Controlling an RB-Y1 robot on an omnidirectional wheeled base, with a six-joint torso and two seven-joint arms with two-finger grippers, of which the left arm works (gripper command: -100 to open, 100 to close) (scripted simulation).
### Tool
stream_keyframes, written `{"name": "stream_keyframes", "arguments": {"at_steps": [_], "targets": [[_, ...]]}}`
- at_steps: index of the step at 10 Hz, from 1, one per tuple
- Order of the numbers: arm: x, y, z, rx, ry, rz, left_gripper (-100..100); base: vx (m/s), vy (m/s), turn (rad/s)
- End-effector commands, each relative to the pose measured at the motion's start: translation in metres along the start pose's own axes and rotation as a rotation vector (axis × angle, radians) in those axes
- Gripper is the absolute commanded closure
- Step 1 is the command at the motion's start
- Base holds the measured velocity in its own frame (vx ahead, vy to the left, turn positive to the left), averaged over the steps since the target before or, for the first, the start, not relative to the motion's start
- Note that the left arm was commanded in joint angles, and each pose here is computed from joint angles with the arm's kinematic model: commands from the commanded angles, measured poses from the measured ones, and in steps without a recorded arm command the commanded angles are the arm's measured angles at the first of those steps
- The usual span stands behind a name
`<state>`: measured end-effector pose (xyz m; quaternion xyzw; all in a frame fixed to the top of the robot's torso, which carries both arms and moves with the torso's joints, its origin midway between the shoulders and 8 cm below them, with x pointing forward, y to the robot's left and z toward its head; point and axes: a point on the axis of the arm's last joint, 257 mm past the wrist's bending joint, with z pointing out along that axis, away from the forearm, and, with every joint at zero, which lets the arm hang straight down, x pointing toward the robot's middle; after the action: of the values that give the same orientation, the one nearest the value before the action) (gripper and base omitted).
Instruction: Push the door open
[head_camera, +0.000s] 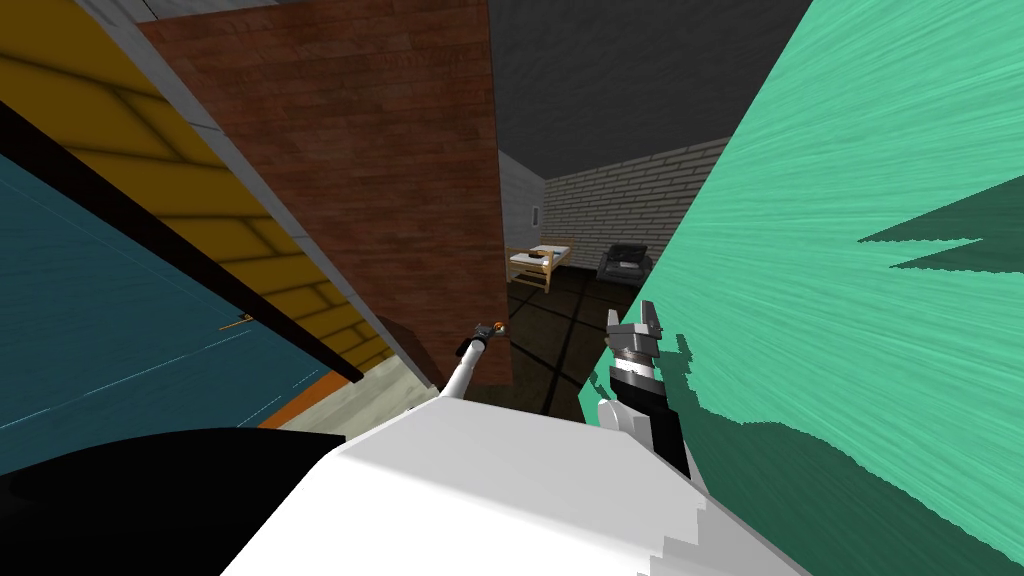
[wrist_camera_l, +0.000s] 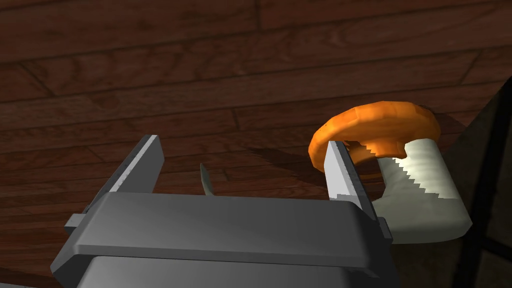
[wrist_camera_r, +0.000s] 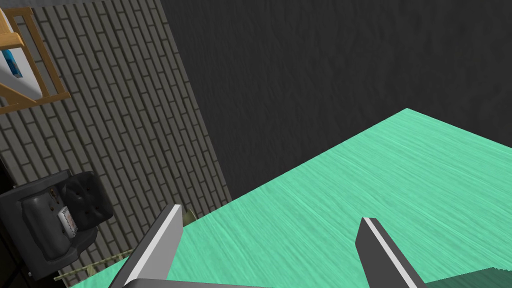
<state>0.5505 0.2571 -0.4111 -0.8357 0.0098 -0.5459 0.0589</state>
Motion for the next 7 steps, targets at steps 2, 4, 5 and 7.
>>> {"name": "stream_keyframes", "arguments": {"at_steps": [2,4,5,7], "targets": [[-0.0206,-0.0261,-0.0031,0.033,-0.034,0.082,100,0.017,0.002,-0.008],[-0.0208,-0.0273,-0.0032,0.035,-0.034,0.081,100,-0.002,-0.005,0.008],[-0.0208,-0.0273,-0.0032,0.035,-0.034,0.081,100,-0.008,0.001,-0.008],[-0.0208,-0.0273,-0.0032,0.035,-0.034,0.081,100,0.006,0.005,-0.006]]}}
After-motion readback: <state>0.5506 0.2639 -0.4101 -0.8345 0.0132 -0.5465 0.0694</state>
